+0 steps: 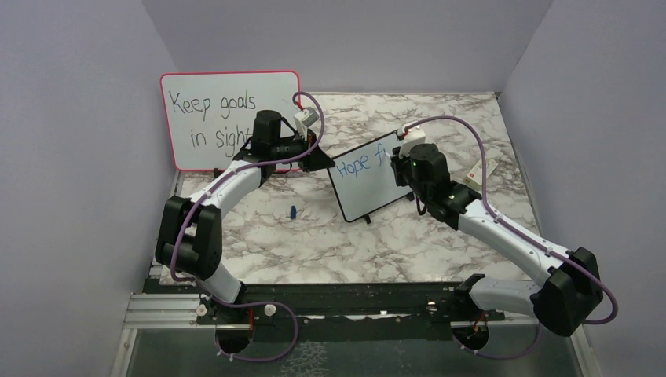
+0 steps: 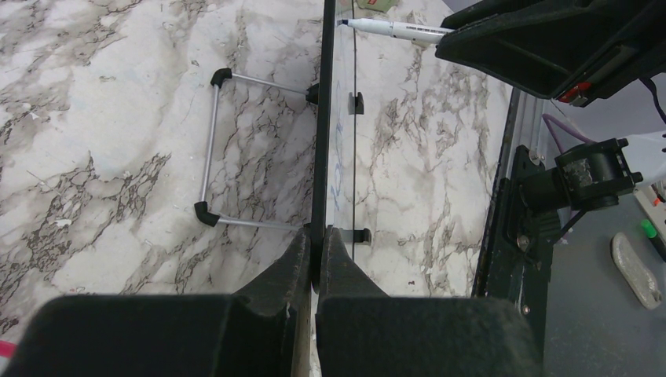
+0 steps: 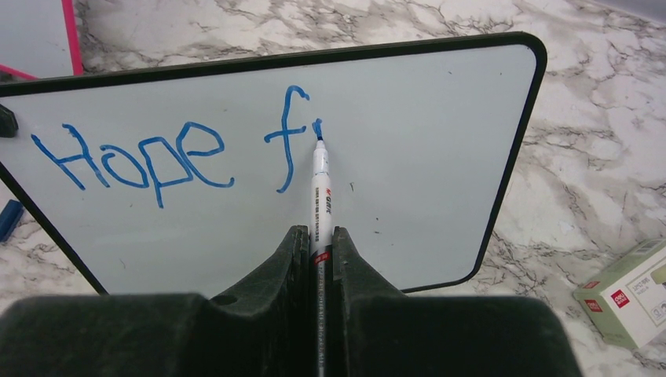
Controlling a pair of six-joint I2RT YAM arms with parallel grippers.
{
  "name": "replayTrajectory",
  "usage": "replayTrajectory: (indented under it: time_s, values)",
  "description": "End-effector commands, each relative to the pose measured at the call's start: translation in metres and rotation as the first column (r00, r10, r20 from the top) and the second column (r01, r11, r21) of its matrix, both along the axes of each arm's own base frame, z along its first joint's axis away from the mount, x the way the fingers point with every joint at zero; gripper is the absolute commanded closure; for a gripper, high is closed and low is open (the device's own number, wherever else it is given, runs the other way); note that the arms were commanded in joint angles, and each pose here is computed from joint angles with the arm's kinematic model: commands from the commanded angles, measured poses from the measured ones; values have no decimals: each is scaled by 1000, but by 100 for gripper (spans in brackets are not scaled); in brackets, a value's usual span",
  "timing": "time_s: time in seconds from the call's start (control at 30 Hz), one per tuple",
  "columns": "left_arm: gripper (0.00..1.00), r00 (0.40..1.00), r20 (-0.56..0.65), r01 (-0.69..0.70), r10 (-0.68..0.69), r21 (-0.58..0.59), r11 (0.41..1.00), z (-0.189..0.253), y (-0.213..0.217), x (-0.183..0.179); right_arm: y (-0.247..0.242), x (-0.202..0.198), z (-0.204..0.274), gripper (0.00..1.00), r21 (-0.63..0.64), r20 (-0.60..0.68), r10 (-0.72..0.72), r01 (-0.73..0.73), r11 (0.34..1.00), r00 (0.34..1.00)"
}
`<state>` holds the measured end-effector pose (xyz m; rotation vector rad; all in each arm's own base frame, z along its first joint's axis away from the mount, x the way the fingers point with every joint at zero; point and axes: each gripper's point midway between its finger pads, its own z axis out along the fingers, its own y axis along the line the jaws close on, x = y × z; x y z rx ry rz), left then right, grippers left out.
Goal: Write a sentence on the whiteboard
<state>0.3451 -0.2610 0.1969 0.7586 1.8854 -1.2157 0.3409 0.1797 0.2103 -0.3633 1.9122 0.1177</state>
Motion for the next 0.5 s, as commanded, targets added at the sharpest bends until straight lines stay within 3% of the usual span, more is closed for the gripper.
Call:
replayTrajectory:
  time_s: [0.0, 0.47]
  values:
    - [100, 999, -42, 21, -20, 28, 999, -16, 1, -4, -4, -9, -13, 99, -10, -43, 11, -11, 1000, 999]
    - [100, 999, -41, 24, -23, 28, 999, -16, 0, -5, -17, -4, -11, 99, -48, -19, -42, 41, 998, 999]
